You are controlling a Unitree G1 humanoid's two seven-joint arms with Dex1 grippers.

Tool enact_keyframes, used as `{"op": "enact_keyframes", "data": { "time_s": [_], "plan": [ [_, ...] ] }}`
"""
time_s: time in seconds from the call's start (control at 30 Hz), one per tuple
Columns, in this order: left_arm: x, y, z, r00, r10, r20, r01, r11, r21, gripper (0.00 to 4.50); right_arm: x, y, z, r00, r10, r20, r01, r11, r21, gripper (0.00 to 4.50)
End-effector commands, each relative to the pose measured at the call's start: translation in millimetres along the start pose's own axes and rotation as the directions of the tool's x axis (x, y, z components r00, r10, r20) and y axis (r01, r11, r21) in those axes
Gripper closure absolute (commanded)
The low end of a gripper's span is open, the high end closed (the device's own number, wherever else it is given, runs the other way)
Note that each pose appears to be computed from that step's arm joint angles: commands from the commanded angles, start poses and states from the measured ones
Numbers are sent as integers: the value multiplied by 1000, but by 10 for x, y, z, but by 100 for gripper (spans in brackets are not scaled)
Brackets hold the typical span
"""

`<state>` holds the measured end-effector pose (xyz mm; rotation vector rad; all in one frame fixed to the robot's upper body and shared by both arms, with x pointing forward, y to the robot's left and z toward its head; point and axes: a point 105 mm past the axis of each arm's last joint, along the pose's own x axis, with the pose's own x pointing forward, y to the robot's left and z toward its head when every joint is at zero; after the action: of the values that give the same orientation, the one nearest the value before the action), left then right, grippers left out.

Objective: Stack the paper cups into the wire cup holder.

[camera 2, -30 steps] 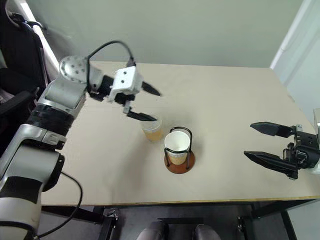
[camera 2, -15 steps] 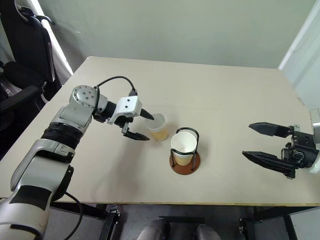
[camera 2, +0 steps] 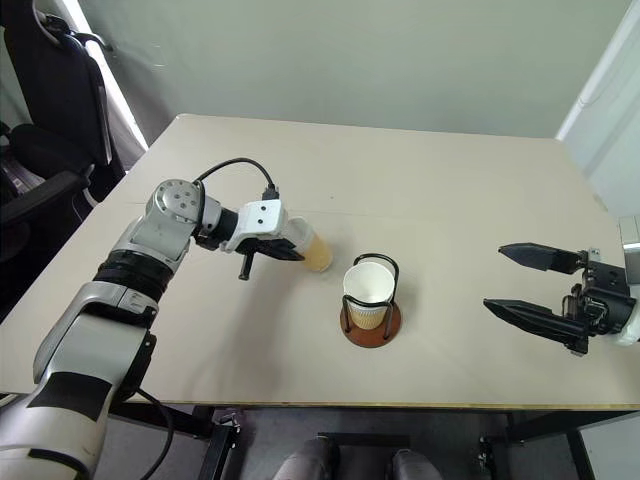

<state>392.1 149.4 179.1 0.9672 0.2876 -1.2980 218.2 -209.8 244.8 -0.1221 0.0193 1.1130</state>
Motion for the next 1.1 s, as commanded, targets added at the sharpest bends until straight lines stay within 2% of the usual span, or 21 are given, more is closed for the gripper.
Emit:
{"op": "enact_keyframes", "data": {
  "time_s": [0.03,0.1,0.17,0.27,0.37,0.43,0.5,0.67,0.97,1.1],
  "plan": [
    [-275,131,459,993,-3,119,-8,995,97,448,-53,37,110,1000,-7,2,7,998,-55,0],
    [-484,127,990,956,-65,287,28,991,132,448,-66,27,109,1000,-8,-1,8,998,-55,0],
    [-642,55,1389,910,-131,392,63,981,182,448,-71,6,105,1000,-10,-3,10,998,-56,0],
    [-819,-18,1811,854,-197,481,71,961,269,448,-51,-28,98,1000,-8,-3,8,998,-59,0],
    [-881,-78,2003,830,-243,502,81,943,323,448,-26,-50,88,1000,-7,-2,7,998,-62,0],
    [-835,-221,2009,829,-313,465,145,921,361,448,-2,-61,83,1000,-6,-1,6,998,-63,0],
    [-738,-333,1896,849,-356,390,202,901,383,448,11,-69,81,1000,-8,-1,8,998,-66,0],
    [-500,-307,1596,917,-338,213,223,876,428,448,0,-56,82,1000,-14,-3,14,998,-69,0],
    [-387,-501,1539,896,-416,153,303,827,475,448,-63,23,90,1000,-25,-4,24,997,-72,0],
    [-375,-484,1487,905,-406,123,306,826,474,448,-68,25,80,1000,-26,-4,25,997,-70,0]
  ]
}}
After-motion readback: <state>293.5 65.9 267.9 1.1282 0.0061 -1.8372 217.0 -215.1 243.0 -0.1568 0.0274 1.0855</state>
